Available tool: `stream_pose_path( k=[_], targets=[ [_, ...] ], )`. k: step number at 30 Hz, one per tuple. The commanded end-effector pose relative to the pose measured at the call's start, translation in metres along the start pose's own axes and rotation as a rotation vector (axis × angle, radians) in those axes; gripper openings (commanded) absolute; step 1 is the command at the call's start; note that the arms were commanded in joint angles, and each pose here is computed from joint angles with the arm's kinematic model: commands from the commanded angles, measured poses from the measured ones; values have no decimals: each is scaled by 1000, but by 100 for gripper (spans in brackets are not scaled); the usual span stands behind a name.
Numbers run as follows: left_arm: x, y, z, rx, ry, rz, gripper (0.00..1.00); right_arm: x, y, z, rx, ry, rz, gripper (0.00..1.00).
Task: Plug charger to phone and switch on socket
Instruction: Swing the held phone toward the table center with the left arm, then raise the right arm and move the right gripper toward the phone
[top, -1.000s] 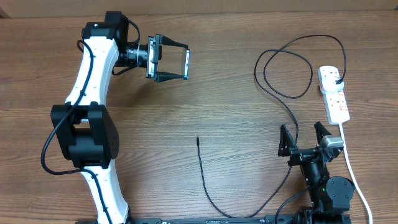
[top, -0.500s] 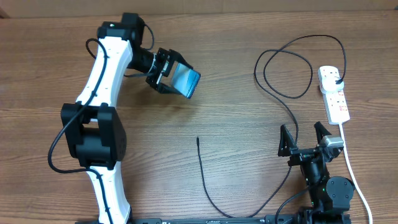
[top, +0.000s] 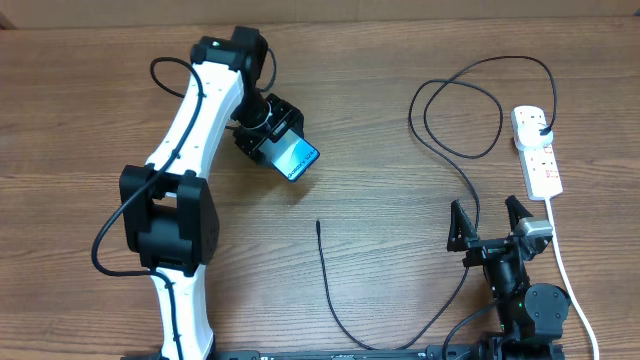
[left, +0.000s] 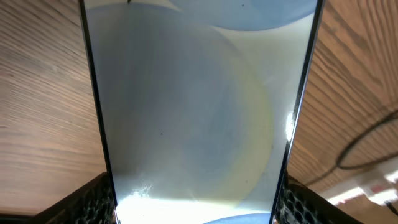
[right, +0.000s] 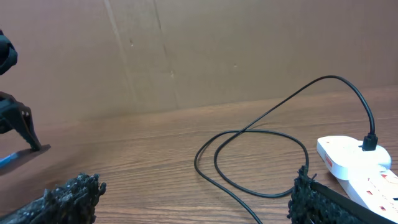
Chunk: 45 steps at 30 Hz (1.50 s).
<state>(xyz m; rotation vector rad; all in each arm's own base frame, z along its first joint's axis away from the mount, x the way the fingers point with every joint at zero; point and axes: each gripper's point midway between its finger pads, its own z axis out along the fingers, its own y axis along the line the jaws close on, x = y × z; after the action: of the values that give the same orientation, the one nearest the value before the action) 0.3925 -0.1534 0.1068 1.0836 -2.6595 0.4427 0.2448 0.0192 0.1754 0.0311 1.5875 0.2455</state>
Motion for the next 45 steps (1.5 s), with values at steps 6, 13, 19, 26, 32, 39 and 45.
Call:
stream_pose_path(
  k=[6,13,19,26,32,39,45],
  targets=[
    [-8,-2,-5,-12,-59,-24,4,2,-1,0,5,-3,0,100],
    [-7,-1,-5,-14,-55,-25,4,0,-1,0,4,-13,-2,100],
    [-2,-5,-5,7,-29,-46,4,-18,3,-1,-10,-86,-16,100],
    [-1,-7,-5,16,-22,-44,4,-36,9,-3,-38,-153,-31,100],
    [0,-9,-5,24,-14,-43,4,-41,11,-6,-33,-113,-23,100],
    [0,-9,-5,24,-14,-47,4,-63,15,-5,-28,-84,-17,100],
    [0,-9,-5,24,-14,-47,4,-75,18,8,-30,32,6,100]
  ],
)
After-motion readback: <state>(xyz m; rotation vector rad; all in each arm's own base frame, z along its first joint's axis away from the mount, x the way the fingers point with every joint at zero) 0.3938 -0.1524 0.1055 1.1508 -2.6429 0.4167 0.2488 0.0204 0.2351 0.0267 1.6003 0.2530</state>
